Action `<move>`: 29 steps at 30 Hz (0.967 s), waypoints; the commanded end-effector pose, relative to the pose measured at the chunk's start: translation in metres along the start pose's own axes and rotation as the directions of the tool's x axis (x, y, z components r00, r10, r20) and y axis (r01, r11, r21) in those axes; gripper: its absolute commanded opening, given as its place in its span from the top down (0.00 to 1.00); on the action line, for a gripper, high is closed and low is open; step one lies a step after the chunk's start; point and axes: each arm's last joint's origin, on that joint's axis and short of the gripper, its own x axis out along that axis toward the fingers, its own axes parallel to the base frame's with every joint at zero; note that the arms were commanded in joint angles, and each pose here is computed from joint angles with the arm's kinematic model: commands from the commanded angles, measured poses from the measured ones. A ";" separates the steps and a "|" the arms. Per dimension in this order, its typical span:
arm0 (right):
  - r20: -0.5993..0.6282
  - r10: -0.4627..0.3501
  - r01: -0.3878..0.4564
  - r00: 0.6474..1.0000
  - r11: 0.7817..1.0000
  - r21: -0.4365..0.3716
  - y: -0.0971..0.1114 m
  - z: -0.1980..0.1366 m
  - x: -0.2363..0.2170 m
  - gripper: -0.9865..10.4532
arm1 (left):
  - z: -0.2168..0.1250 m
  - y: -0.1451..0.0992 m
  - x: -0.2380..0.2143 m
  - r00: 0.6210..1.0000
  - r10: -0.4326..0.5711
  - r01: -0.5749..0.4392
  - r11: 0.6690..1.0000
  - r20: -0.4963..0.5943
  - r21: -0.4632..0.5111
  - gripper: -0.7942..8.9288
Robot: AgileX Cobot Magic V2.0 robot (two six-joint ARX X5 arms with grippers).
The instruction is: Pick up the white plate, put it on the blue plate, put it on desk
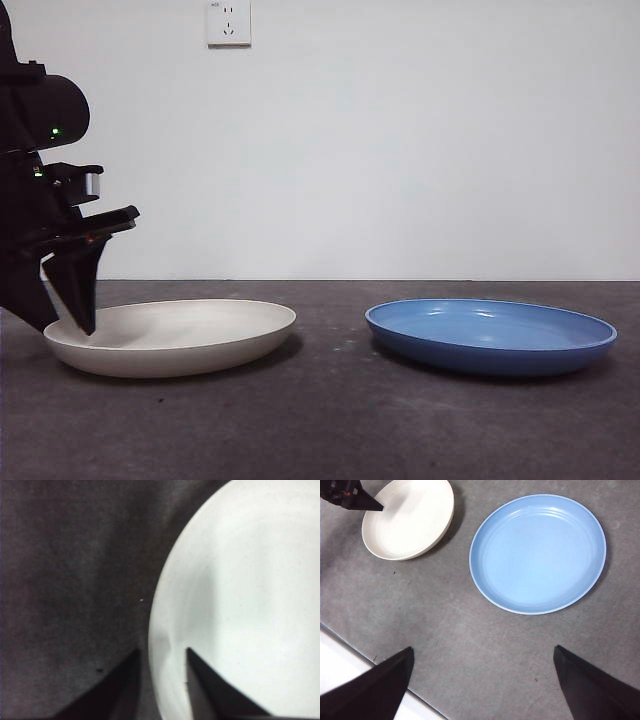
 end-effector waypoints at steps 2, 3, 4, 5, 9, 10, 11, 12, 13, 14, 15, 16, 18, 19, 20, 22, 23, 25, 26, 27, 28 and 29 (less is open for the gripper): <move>0.022 0.003 -0.003 1.000 1.000 -0.003 0.002 0.004 -0.004 0.52 | 0.006 -0.001 0.002 1.000 0.001 -0.001 1.000 0.006 0.006 0.90; 0.022 0.003 -0.003 1.000 1.000 -0.003 0.002 0.004 -0.004 0.52 | 0.006 -0.001 0.002 1.000 0.001 -0.001 1.000 0.006 0.006 0.90; 0.022 0.003 -0.003 1.000 1.000 -0.003 0.002 0.004 -0.004 0.52 | 0.006 -0.001 0.002 1.000 0.001 -0.001 1.000 0.006 0.006 0.90; 0.022 0.003 -0.003 1.000 1.000 -0.003 0.002 0.004 -0.004 0.52 | 0.006 -0.001 0.002 1.000 0.001 -0.001 1.000 0.007 0.006 0.90; 0.022 0.003 -0.003 1.000 1.000 -0.003 0.002 0.004 -0.004 0.52 | 0.006 -0.001 0.002 1.000 0.001 -0.001 1.000 0.009 -0.003 0.90; 0.022 0.003 -0.003 1.000 1.000 -0.003 0.002 0.004 -0.004 0.52 | 0.007 -0.001 0.001 1.000 0.001 -0.001 1.000 0.013 -0.004 0.90; 0.022 0.003 -0.003 1.000 1.000 -0.003 0.002 0.004 -0.004 0.52 | 0.007 -0.001 -0.001 1.000 0.000 0.000 1.000 0.017 -0.004 0.90; 0.022 0.003 -0.003 1.000 1.000 -0.003 0.002 0.004 -0.004 0.52 | 0.008 -0.002 -0.003 1.000 -0.001 0.001 1.000 0.025 -0.006 0.90; 0.021 0.003 -0.003 1.000 1.000 -0.003 0.002 0.004 -0.004 0.52 | 0.008 -0.002 -0.007 0.999 -0.003 0.003 1.000 0.034 -0.011 0.90; 0.022 0.003 -0.003 1.000 1.000 -0.003 0.002 0.004 -0.004 0.52 | 0.009 -0.003 -0.011 0.999 -0.005 0.006 1.000 0.049 -0.013 0.90; 0.022 0.003 -0.003 1.000 1.000 -0.003 0.002 0.004 -0.004 0.52 | 0.011 -0.005 -0.017 0.998 -0.010 0.011 1.000 0.068 -0.013 0.90; 0.022 0.003 -0.003 1.000 1.000 -0.003 0.002 0.004 -0.004 0.52 | 0.012 -0.006 -0.023 0.996 -0.019 0.020 1.000 0.085 -0.010 0.90; 0.022 0.003 -0.003 1.000 1.000 -0.003 0.002 0.004 -0.004 0.52 | 0.014 -0.009 -0.038 0.990 -0.046 0.047 0.999 0.131 -0.005 0.90; 0.022 0.003 -0.003 1.000 1.000 -0.003 0.002 0.004 -0.004 0.52 | 0.015 -0.011 -0.045 0.986 -0.062 0.064 0.998 0.152 -0.005 0.90; 0.022 0.003 -0.003 1.000 1.000 -0.003 0.002 0.004 -0.004 0.52 | 0.016 -0.014 -0.053 0.981 -0.083 0.086 0.996 0.174 -0.009 0.90; 0.022 0.003 -0.003 1.000 1.000 -0.003 0.002 0.004 -0.004 0.52 | 0.017 -0.019 -0.068 0.968 -0.135 0.139 0.990 0.213 -0.004 0.90; 0.022 0.003 -0.003 1.000 1.000 -0.003 0.002 0.004 -0.004 0.52 | 0.018 -0.022 -0.076 0.960 -0.159 0.163 0.987 0.231 0.000 0.90; 0.022 0.003 -0.003 1.000 1.000 -0.002 0.002 0.004 -0.004 0.52 | 0.019 -0.030 -0.088 0.946 -0.191 0.194 0.981 0.263 0.014 0.90; 0.022 0.003 -0.003 1.000 1.000 -0.001 0.002 0.004 -0.004 0.52 | 0.020 -0.034 -0.093 0.939 -0.202 0.202 0.979 0.277 0.028 0.90; 0.023 0.003 -0.003 1.000 1.000 0.001 0.002 0.004 -0.004 0.52 | 0.021 -0.040 -0.098 0.934 -0.213 0.210 0.977 0.288 0.042 0.90; 0.024 0.003 -0.003 1.000 1.000 0.004 0.002 0.004 -0.004 0.52 | 0.022 -0.045 -0.101 0.929 -0.224 0.219 0.974 0.294 0.049 0.90; 0.025 0.003 -0.003 1.000 1.000 0.010 0.002 0.004 -0.004 0.52 | 0.024 -0.051 -0.103 0.924 -0.238 0.231 0.971 0.298 0.061 0.90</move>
